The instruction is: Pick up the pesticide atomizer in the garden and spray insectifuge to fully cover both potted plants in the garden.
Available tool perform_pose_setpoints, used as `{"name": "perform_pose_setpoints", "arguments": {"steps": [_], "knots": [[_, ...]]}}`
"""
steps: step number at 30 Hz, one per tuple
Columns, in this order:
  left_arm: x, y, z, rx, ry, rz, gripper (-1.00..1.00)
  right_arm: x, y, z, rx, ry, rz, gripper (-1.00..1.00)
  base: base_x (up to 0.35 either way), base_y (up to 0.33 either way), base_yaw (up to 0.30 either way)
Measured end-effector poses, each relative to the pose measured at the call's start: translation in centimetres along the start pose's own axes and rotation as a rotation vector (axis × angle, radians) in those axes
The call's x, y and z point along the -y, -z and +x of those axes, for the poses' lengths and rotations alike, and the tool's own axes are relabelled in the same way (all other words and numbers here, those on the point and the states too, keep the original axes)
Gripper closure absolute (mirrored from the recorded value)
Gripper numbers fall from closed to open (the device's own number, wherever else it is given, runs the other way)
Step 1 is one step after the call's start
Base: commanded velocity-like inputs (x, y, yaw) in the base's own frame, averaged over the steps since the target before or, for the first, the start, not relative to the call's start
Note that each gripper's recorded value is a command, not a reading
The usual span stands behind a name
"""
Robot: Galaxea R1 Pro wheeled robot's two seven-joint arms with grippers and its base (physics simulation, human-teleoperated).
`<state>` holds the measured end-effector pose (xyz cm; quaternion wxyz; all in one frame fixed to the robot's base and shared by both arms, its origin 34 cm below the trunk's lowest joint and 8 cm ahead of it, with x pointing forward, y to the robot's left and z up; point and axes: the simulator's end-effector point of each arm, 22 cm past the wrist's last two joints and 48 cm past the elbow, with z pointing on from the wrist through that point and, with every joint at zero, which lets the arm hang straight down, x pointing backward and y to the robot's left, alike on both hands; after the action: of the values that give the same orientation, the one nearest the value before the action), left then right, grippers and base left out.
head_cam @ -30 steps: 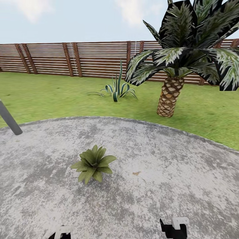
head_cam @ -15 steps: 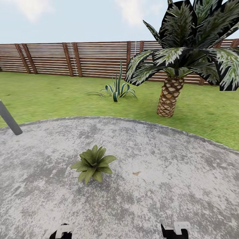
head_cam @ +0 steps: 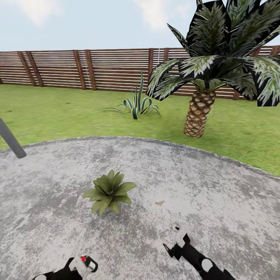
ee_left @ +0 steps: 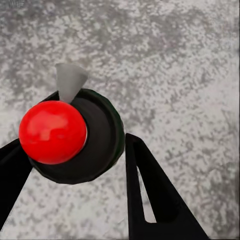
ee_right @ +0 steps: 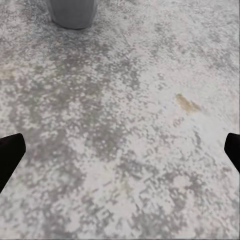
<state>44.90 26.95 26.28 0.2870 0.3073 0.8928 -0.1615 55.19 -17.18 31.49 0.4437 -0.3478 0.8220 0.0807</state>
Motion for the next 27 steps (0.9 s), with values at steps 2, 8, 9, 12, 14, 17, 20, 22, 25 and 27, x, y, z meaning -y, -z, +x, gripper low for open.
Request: {"name": "perform_pose_setpoints", "arguments": {"steps": [2, 8, 9, 12, 14, 17, 20, 22, 25, 27], "knots": [[0.4, 0.0, -0.7, -0.008, -0.042, 0.062, 1.0, -0.5, -0.9, -1.7, 0.004, 0.025, -0.083, -1.0, 0.0, 0.0, 0.0], [0.6, 0.0, -2.9, -0.05, -0.14, 0.18, 1.0, -4.0, -3.7, -8.1, 0.067, 0.051, -0.209, -1.0, 0.0, 0.0, 0.0], [0.3, -0.1, -3.0, -0.069, -0.142, 0.186, 1.0, -4.8, -4.1, -9.2, 0.078, 0.067, -0.235, -1.0, 0.0, 0.0, 0.0], [0.2, 0.0, -2.9, -0.117, -0.133, 0.205, 1.0, -7.1, -4.6, -11.0, 0.089, 0.122, -0.32, -1.0, 0.0, 0.0, 0.0], [0.6, 0.0, -3.1, -0.136, -0.142, 0.234, 1.0, -8.8, -4.5, -11.5, 0.086, 0.164, -0.387, -1.0, 0.0, 0.0, 0.0], [1.4, 0.0, -4.0, -0.143, -0.175, 0.281, 1.0, -10.0, -4.3, -11.6, 0.079, 0.2, -0.437, -1.0, 0.0, 0.0, 0.0], [1.7, -0.2, -5.0, -0.134, -0.192, 0.297, 1.0, -10.1, -4.3, -11.7, 0.079, 0.208, -0.446, -1.0, 0.0, 0.0, 0.0], [2.0, -0.3, -5.4, -0.132, -0.203, 0.305, 1.0, -10.2, -4.3, -11.8, 0.08, 0.211, -0.448, -1.0, 0.0, 0.0, 0.0], [2.7, -0.6, -5.4, -0.149, -0.209, 0.319, 1.0, -10.3, -4.3, -11.8, 0.081, 0.212, -0.452, -1.0, 0.0, 0.0, 0.0], [3.2, -0.8, -4.9, -0.184, -0.215, 0.33, 1.0, -11.0, -4.1, -12.0, 0.083, 0.213, -0.475, -1.0, 0.0, 0.0, 0.0]]}}
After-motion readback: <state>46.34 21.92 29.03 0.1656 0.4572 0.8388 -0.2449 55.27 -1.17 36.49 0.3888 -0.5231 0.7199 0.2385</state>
